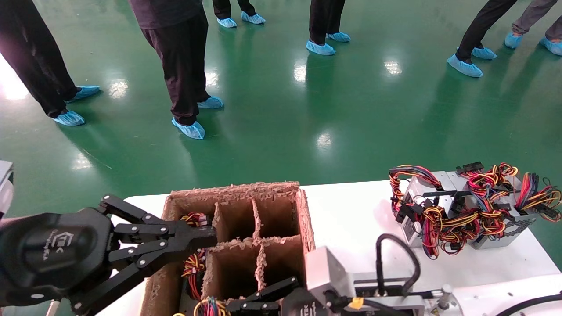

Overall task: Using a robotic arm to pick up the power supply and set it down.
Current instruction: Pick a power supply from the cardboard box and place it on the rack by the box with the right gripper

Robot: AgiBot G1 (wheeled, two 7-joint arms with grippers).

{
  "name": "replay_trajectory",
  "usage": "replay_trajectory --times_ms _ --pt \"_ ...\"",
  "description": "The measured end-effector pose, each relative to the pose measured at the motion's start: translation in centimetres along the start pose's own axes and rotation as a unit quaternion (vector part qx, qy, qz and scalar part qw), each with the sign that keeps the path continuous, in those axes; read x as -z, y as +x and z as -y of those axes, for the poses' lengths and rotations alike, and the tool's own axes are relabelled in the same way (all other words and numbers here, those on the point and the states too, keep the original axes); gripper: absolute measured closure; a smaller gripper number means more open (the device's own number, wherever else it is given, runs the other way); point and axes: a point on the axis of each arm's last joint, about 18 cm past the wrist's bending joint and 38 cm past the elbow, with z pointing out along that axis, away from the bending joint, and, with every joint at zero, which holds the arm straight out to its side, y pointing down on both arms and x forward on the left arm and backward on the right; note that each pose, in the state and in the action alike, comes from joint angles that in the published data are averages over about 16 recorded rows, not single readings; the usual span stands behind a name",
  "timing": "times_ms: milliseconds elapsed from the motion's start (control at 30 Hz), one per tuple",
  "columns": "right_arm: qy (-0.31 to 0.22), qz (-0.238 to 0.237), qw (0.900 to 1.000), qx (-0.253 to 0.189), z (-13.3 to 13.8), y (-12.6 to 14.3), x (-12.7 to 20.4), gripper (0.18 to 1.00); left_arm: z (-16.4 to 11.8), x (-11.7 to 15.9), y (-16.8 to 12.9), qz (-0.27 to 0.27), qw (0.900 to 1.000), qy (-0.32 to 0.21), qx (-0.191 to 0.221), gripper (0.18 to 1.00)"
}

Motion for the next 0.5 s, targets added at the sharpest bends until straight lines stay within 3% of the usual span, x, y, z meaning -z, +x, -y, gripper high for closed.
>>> replay_trajectory --times_ms 500 --pt "0.067 -0.012 0.998 0.018 6.7 -0.8 3.2 0.892 0.0 0.0 0.0 0.0 1.0 0.0 0.0 0.993"
